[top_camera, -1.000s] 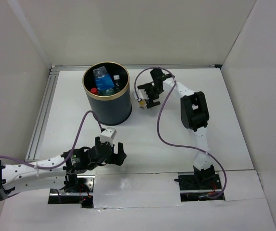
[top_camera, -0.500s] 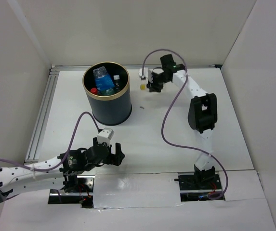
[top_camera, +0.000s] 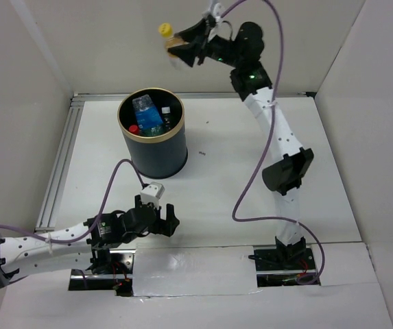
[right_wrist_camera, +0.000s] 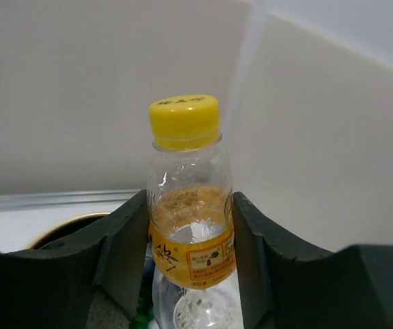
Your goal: Put the plastic bottles in the bin
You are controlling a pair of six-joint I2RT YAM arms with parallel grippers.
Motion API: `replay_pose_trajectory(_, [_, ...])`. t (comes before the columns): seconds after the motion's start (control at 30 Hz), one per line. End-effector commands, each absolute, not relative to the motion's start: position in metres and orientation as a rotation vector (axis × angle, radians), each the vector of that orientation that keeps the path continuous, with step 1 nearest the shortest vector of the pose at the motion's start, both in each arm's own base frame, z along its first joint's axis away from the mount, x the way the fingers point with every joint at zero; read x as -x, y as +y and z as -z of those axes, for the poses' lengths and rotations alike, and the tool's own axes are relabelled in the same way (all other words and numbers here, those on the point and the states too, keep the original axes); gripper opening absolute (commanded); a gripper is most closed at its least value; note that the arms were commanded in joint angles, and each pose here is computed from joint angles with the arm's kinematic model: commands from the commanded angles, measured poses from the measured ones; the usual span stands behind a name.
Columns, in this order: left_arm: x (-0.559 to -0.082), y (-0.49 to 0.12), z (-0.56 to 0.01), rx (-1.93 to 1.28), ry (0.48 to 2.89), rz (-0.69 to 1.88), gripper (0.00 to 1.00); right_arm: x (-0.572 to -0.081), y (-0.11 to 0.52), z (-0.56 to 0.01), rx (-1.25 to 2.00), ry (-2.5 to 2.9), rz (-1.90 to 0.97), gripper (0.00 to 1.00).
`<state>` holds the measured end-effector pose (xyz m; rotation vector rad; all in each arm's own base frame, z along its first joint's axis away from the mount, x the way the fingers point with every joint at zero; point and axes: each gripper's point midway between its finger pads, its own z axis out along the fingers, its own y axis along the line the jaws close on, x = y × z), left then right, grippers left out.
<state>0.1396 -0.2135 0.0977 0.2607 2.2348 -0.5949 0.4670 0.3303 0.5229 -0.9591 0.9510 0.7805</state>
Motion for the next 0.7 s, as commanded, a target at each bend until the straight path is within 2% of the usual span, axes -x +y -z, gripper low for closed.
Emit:
replay_pose_trajectory(0.0, [-0.145, -0.218, -0.110, -0.231, 2.176, 0.646, 1.00, -0.439, 0.406, -0.470, 1.033, 1.022, -1.082, 0.28])
replay_pose_trajectory(0.17, [-0.143, -0.211, -0.108, -0.199, 2.187, 0.647, 1.00, -0.446, 0.430, -0.428, 1.062, 1.082, -1.084, 0.29])
replay_pose_trajectory(0.3, [-0.141, -0.206, -0.107, -0.173, 2.186, 0.665, 1.00, -0.466, 0.421, -0.399, 1.055, 1.196, -0.986, 0.29])
replay_pose_trajectory(0.4, [-0.140, -0.204, -0.105, -0.173, 2.186, 0.665, 1.00, -0.467, 0.409, -0.380, 1.085, 1.269, -0.947, 0.34])
replay_pose_trajectory(0.47, [-0.141, -0.207, -0.107, -0.169, 2.179, 0.675, 1.00, -0.466, 0.402, -0.354, 1.113, 1.368, -0.957, 0.44])
replay_pose_trajectory(0.53, [-0.142, -0.209, -0.105, -0.192, 2.177, 0.660, 1.00, -0.458, 0.400, -0.345, 1.169, 1.382, -0.959, 1.00])
replay_pose_trajectory(0.67, [-0.146, -0.218, -0.107, -0.223, 2.180, 0.651, 1.00, -0.446, 0.389, -0.358, 1.199, 1.393, -0.878, 1.00])
